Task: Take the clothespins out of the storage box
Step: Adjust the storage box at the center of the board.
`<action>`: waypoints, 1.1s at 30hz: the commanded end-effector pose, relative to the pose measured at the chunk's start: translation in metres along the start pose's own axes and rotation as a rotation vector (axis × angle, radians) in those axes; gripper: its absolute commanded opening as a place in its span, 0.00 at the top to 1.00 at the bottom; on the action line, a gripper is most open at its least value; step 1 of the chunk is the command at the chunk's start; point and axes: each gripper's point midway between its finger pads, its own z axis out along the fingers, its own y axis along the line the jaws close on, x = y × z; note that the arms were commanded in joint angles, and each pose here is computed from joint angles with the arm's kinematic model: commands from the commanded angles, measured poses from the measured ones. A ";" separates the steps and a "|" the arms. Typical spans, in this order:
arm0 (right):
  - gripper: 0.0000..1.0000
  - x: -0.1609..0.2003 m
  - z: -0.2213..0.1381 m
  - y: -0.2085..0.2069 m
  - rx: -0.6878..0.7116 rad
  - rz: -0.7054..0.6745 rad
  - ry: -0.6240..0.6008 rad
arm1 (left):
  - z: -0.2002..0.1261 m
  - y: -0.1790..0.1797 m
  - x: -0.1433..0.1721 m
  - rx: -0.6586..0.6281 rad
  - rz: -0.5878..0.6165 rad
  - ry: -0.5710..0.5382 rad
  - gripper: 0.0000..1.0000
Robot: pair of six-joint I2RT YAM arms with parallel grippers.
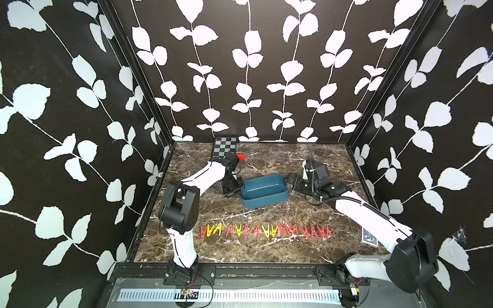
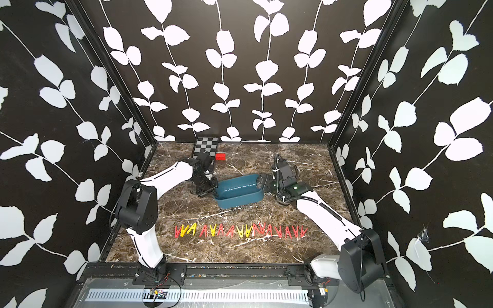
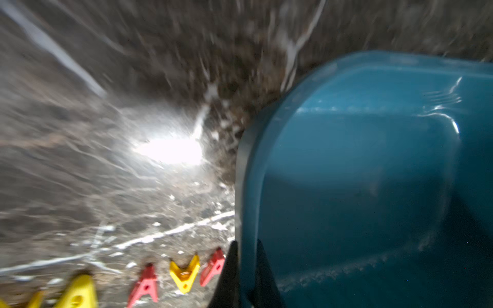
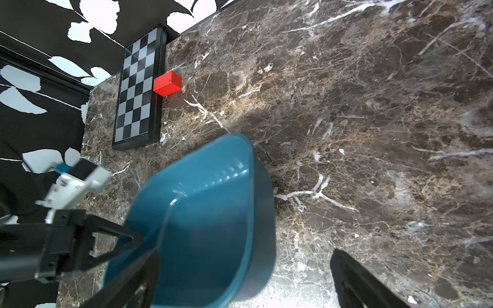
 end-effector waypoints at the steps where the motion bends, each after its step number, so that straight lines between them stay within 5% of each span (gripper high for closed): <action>1: 0.01 -0.010 -0.010 0.005 -0.014 0.017 -0.049 | -0.006 -0.019 0.014 0.117 -0.044 0.056 1.00; 28: 0.01 -0.004 -0.009 -0.005 0.022 -0.003 -0.042 | 0.002 0.001 -0.025 -0.202 0.392 -0.330 1.00; 33: 0.01 -0.005 -0.013 -0.014 0.065 -0.024 -0.061 | 0.001 -0.004 -0.023 -0.167 0.409 -0.344 0.82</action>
